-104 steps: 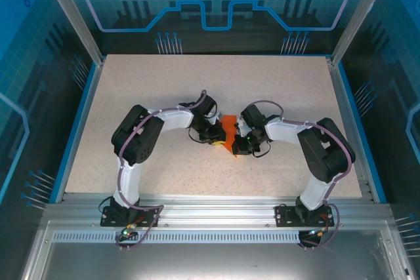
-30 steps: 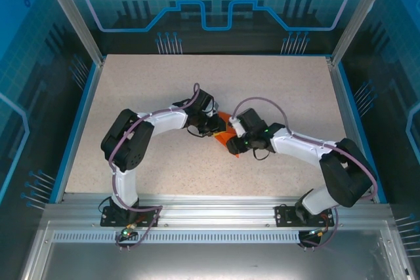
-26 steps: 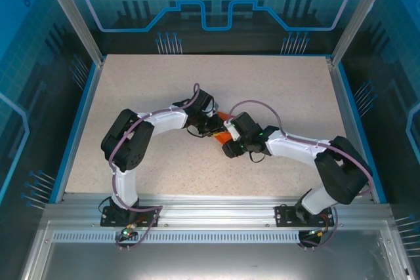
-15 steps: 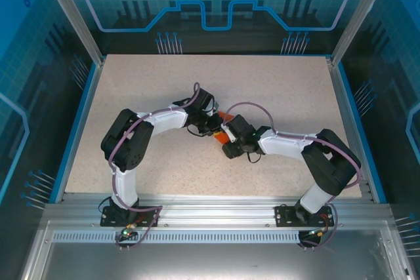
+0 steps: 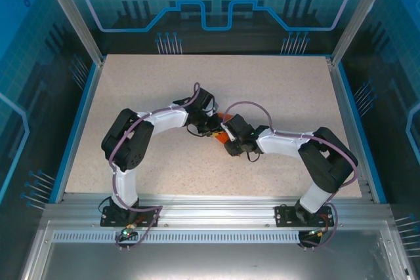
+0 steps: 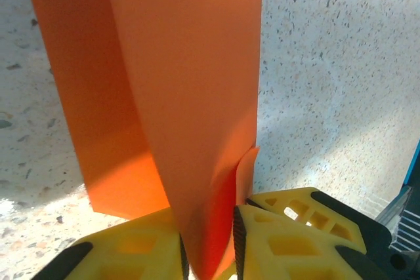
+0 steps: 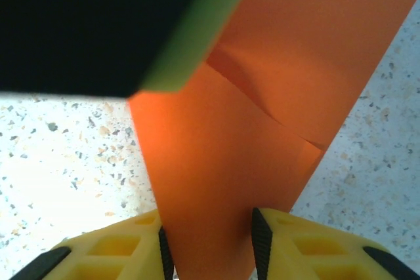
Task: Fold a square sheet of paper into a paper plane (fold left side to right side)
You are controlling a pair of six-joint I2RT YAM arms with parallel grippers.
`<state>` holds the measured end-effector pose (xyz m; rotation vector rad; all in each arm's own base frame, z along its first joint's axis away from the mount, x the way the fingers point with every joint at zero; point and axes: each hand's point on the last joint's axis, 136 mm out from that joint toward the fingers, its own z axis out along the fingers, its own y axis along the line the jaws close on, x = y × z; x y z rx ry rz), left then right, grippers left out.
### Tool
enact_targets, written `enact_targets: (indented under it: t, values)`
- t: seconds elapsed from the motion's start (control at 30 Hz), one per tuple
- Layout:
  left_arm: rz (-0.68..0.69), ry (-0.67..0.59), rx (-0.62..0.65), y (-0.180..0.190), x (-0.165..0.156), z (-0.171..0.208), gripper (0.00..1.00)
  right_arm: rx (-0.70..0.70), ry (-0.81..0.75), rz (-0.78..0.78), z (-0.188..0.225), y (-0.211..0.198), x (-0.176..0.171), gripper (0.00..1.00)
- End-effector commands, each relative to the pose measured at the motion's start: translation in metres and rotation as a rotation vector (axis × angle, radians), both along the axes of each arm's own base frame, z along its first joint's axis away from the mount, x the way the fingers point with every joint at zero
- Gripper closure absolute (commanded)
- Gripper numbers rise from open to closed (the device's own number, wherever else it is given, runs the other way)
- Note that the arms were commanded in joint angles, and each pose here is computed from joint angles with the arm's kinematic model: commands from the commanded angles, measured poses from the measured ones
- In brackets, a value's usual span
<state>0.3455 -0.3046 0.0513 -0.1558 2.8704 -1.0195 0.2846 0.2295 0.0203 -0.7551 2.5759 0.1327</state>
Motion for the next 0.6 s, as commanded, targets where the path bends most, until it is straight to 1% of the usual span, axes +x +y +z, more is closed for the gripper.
enact_targets:
  t: [0.0, 0.03, 0.17, 0.33, 0.37, 0.47, 0.57]
  values:
    - [-0.035, -0.036, -0.014, -0.008, 0.006, 0.015, 0.66, -0.003, 0.007, 0.029, -0.002, 0.008, -0.002, 0.69]
    - [-0.036, -0.042, -0.014, -0.008, 0.007, 0.018, 0.64, -0.003, 0.007, 0.028, -0.002, 0.008, -0.002, 0.70]
    - [-0.038, -0.070, -0.012, -0.005, 0.013, 0.031, 0.61, -0.001, 0.018, 0.023, -0.005, 0.007, -0.003, 0.76]
    - [-0.017, -0.116, -0.018, 0.009, 0.024, 0.053, 0.49, 0.020, 0.036, 0.022, -0.007, 0.008, -0.005, 0.84]
    - [-0.007, -0.129, -0.023, 0.014, 0.027, 0.059, 0.45, 0.027, 0.041, 0.024, -0.007, 0.009, -0.006, 0.86]
    - [0.021, -0.168, -0.029, 0.029, 0.034, 0.074, 0.35, 0.036, 0.050, 0.024, -0.007, 0.009, -0.006, 0.87]
    - [0.055, -0.187, -0.020, 0.044, 0.036, 0.080, 0.29, 0.044, 0.055, 0.020, -0.007, 0.009, -0.006, 0.88]
